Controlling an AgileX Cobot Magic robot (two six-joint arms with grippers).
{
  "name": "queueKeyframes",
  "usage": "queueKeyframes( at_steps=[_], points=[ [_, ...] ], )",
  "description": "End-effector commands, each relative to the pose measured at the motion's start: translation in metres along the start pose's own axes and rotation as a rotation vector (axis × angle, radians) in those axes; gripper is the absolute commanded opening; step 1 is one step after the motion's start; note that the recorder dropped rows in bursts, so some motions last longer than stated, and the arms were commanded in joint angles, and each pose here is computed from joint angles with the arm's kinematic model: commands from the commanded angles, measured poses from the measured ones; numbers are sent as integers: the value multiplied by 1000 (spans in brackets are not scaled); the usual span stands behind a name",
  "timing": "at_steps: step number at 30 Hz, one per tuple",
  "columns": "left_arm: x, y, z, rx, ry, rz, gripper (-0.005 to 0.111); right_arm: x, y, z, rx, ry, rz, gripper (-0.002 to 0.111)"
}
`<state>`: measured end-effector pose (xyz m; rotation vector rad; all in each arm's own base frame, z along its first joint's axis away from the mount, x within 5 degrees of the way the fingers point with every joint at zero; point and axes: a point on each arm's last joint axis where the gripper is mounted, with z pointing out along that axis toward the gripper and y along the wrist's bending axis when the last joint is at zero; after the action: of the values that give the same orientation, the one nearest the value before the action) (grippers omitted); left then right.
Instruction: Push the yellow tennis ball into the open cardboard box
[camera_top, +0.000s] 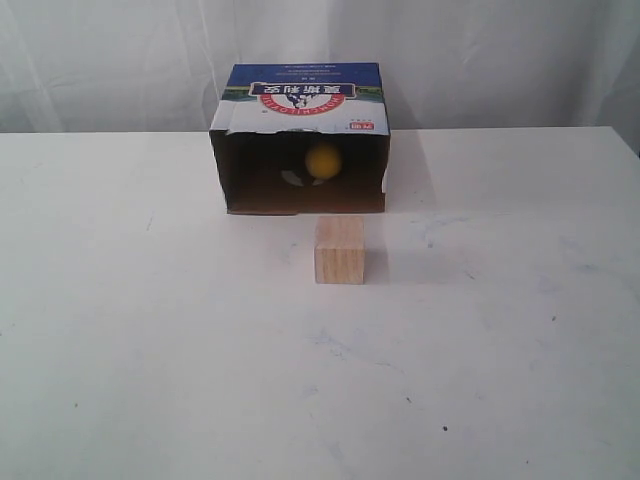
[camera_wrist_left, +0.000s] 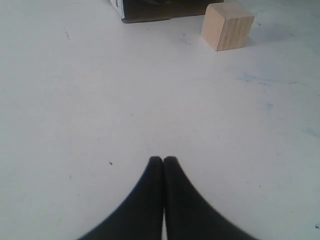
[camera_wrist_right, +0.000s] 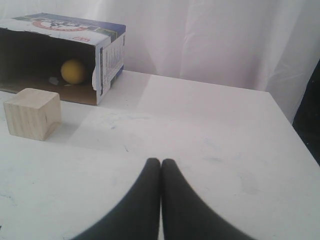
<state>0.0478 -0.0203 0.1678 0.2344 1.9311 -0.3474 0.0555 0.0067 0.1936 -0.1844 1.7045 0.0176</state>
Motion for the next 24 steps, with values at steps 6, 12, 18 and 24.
queueKeyframes(
  at_steps=[6,12,18,24],
  points=[
    [-2,0,0,-2,-39,220,0,0,0,0,2,-10,5,0],
    [-1,0,0,-2,-27,215,0,0,0,0,2,-10,5,0],
    [-1,0,0,-2,-20,215,0,1,0,0,2,-8,5,0],
    [-1,0,0,-2,-20,215,0,1,0,0,2,-8,5,0]
  ],
)
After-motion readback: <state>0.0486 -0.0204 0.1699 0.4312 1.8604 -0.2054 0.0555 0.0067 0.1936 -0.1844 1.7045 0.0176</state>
